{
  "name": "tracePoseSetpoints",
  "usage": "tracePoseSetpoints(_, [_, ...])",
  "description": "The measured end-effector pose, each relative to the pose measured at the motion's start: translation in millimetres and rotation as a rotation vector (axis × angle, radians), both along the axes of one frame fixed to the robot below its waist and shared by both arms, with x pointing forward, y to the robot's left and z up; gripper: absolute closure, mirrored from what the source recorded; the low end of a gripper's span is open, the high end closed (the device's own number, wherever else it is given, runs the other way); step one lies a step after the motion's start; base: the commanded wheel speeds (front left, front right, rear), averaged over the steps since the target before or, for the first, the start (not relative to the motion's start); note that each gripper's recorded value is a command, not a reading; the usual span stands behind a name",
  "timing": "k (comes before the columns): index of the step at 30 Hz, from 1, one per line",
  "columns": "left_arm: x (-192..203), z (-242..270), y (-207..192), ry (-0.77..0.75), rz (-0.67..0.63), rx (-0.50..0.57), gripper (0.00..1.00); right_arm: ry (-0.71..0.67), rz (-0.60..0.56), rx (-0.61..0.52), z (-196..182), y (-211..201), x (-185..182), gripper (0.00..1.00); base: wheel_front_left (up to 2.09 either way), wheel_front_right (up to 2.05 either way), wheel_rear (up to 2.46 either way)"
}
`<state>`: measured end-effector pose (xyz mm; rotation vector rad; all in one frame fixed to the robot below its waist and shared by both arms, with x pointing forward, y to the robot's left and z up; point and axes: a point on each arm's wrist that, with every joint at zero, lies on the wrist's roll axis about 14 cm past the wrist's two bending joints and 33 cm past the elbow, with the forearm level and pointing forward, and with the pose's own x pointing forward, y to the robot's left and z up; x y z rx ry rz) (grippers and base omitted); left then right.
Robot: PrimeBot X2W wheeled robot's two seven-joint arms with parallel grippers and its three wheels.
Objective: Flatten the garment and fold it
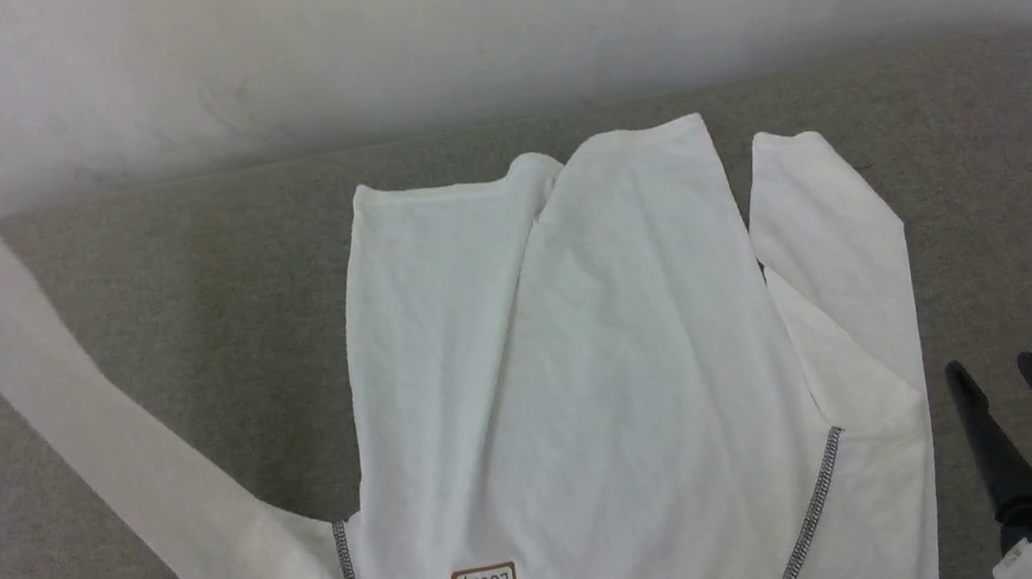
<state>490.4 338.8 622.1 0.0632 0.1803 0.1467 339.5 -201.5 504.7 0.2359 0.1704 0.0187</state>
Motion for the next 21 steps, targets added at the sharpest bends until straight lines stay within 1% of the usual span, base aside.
tracePoseSetpoints(4, [-1.3,11.2,-58.3,-0.025,-0.150,0.007,1.00,-0.034,-0.007,0.001,10.5,-1.8,-6.7,0.00,0.00,0.00,0.00])
tracePoseSetpoints(11, [-11.6,0.9,-200.8,-0.006,-0.480,-0.025,1.00,-0.054,-0.058,0.004,17.7,-17.2,-18.6,0.00,0.00,0.00,0.00])
tracePoseSetpoints(16, [-35.8,-24.5,-290.1,0.051,-0.688,-0.081,1.00,-0.063,-0.120,0.000,19.4,-36.4,-26.7,0.00,0.00,0.00,0.00])
tracePoseSetpoints(21, [-71.3,-64.2,-369.6,0.161,-0.865,-0.168,1.00,-0.052,-0.156,-0.007,17.2,-47.0,-30.6,0.00,0.00,0.00,0.00])
